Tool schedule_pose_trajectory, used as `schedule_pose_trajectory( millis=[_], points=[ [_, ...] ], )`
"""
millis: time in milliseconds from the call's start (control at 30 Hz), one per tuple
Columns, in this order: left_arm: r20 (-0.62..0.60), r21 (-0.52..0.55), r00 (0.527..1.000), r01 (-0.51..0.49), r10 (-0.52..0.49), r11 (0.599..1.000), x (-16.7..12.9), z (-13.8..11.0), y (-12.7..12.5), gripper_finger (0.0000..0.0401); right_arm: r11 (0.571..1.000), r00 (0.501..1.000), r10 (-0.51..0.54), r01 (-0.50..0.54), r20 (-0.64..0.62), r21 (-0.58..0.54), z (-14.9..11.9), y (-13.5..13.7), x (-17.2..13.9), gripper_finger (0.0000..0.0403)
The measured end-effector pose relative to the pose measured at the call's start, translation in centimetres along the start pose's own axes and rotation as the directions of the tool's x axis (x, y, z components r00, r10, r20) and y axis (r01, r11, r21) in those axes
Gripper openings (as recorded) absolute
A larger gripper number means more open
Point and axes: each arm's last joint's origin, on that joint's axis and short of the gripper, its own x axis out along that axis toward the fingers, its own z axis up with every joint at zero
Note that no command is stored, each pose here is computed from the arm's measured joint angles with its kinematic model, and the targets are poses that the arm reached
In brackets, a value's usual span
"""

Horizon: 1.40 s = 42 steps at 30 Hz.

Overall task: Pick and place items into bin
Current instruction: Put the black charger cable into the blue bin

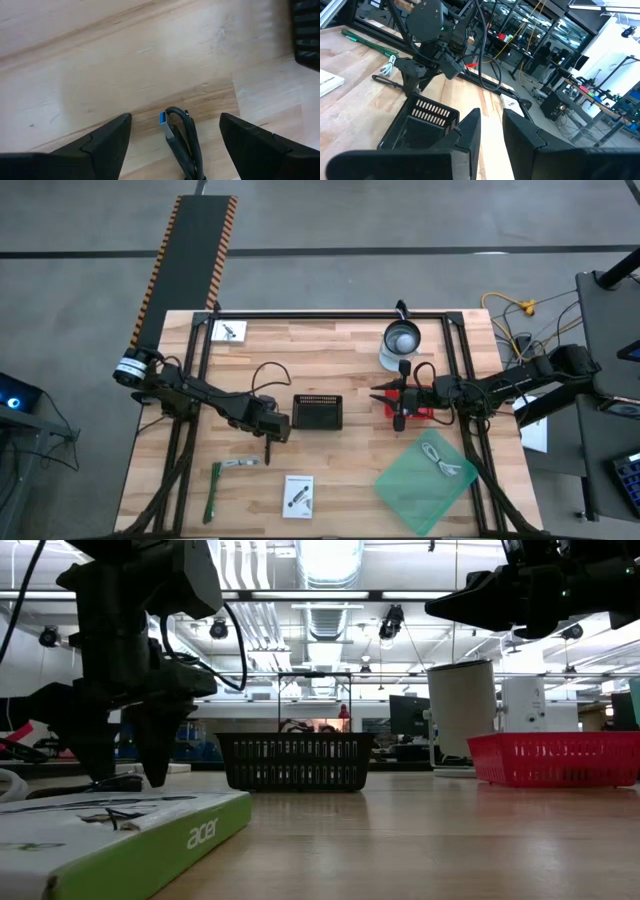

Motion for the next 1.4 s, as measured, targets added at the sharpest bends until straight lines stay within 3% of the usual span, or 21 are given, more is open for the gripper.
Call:
schedule_pose_trajectory(
  millis=[167,1067,1400],
  points=[
    [-0.008,0.000,1.000,-0.002,0.002,1.000,0.00,-0.01,-0.01,0.0265,1.000,1.000,0.000,0.000,0.000,0.000,0.00,0.00,0.00,0.0068],
    [-0.079,0.007,0.997,0.021,-0.020,1.000,0.02,-0.20,-0.17,0.0052,1.000,1.000,0.000,0.000,0.000,-0.001,0.00,0.01,0.00,0.0068],
    [-0.118,0.078,0.992,0.054,-0.045,0.995,-0.41,-0.28,-0.57,0.0044,1.000,1.000,0.000,0.000,-0.001,0.000,-0.01,0.01,0.00,0.0068]
  ],
)
